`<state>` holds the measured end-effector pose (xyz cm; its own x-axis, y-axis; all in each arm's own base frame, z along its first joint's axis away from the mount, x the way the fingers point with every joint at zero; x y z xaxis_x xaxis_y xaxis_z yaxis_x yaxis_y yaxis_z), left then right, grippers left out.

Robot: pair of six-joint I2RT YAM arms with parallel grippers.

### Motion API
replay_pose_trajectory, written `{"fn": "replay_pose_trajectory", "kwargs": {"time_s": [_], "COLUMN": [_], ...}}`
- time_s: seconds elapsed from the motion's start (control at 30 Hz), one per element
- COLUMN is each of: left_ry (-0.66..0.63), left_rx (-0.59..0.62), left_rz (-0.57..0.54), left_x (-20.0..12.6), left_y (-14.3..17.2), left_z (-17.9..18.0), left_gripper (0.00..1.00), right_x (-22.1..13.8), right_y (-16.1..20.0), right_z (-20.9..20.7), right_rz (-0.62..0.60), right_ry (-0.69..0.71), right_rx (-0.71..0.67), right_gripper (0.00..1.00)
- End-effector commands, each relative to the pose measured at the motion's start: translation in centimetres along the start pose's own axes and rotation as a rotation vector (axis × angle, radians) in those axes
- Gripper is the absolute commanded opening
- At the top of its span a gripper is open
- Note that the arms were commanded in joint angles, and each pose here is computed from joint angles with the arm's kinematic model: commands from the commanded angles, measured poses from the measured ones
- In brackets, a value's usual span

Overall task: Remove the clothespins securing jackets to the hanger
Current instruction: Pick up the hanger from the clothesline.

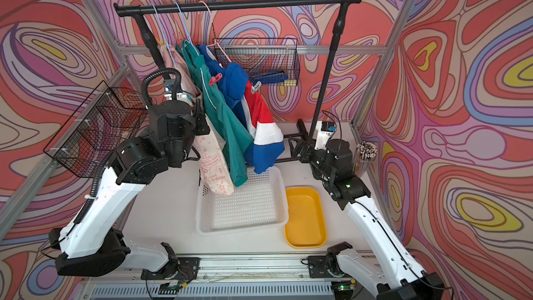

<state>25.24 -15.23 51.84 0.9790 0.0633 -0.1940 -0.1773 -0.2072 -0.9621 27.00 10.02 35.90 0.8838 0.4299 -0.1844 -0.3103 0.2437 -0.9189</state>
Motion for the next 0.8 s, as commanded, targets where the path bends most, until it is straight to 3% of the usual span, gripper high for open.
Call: {"fn": "replay_pose_trajectory", "kwargs": {"time_s": [0.0, 0.27, 0.77], "left_ry": [-0.041, -0.056, 0.089], "left_rx": [0.002, 0.008, 0.025], "left_rz": [0.007, -0.009, -0.085], "left_x": [-0.3, -0.8, -4.7], "left_y": [-0.1, -1.1, -4.9], "left_z": [1.5, 2.7, 4.3], "left_gripper": [0.16, 0.00, 0.00], "right_x": [-0.9, -1.2, 0.4], "right_y": [-0.2, 0.3, 1.1], "right_z": [1.3, 4.0, 6.7], "right_rz": [0.010, 0.028, 0.063], "right_ry": [-0.036, -0.156, -0.235], "right_rx": [-0.040, -0.075, -0.121], "right_gripper": [0.98, 0.98, 0.98]}}
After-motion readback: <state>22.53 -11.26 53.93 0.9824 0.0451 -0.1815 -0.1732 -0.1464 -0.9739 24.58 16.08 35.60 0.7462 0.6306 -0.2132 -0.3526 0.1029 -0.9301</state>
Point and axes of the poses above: each gripper's point midway between its finger pads, its own x axis out along the fingers, its own z axis along the line the jaws close on, y = z × x, the point moved 7 cm from there along -x, back along the fingers, and after that the axes turned 4 degrees about -x, right-handed, at the moved point
